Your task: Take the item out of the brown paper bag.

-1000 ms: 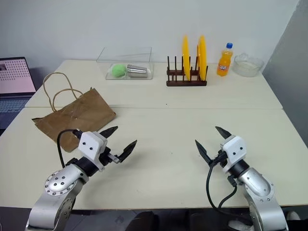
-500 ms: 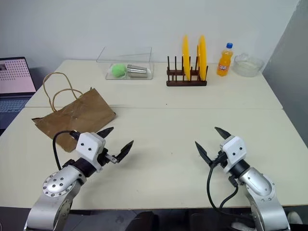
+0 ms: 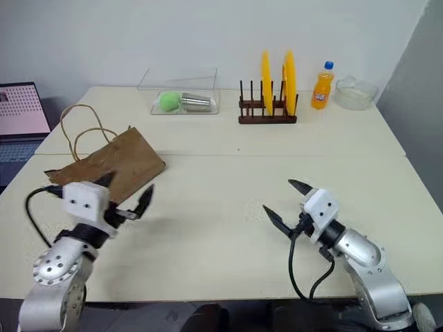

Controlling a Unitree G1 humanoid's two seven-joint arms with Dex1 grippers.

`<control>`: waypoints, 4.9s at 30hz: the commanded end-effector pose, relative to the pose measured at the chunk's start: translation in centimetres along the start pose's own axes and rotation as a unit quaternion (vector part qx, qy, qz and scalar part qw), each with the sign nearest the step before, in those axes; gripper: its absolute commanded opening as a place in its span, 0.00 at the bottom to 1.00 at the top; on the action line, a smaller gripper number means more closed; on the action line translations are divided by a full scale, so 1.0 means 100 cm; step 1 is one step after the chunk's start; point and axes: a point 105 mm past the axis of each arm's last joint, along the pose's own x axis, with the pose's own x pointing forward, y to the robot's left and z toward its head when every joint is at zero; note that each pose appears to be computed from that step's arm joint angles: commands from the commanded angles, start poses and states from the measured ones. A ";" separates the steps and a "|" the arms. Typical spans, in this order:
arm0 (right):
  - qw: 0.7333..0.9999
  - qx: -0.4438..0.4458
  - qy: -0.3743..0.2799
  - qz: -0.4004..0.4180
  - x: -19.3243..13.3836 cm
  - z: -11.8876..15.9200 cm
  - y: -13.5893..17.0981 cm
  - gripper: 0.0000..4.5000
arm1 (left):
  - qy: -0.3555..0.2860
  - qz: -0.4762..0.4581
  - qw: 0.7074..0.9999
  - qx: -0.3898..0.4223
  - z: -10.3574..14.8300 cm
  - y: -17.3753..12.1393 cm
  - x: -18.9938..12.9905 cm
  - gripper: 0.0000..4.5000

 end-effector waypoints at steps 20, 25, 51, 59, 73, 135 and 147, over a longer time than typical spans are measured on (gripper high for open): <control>0.969 -0.019 -0.039 0.243 0.022 0.059 0.022 1.00 | 0.010 -0.007 0.999 -0.039 0.048 0.081 0.019 0.99; 0.971 -0.029 -0.032 0.235 0.021 0.058 0.019 1.00 | 0.014 0.013 0.999 -0.039 0.046 0.096 0.023 0.99; 0.975 -0.045 -0.028 0.217 0.021 0.062 0.017 1.00 | 0.010 -0.055 0.998 0.007 0.079 0.124 0.089 0.99; 0.976 -0.047 -0.023 0.210 0.019 0.061 0.015 1.00 | 0.011 -0.091 0.996 0.011 0.083 0.118 0.095 0.71; 0.979 -0.050 -0.011 0.196 0.011 0.060 0.011 1.00 | -0.003 -0.175 0.984 0.031 0.117 0.115 0.102 0.01; 0.991 0.002 0.134 -0.012 -0.049 0.033 -0.010 1.00 | -0.104 -0.443 0.888 0.074 0.174 -0.146 0.200 0.01; 0.992 0.003 0.128 -0.004 -0.046 0.035 -0.007 1.00 | -0.066 -0.451 0.883 0.110 0.148 -0.140 0.198 0.47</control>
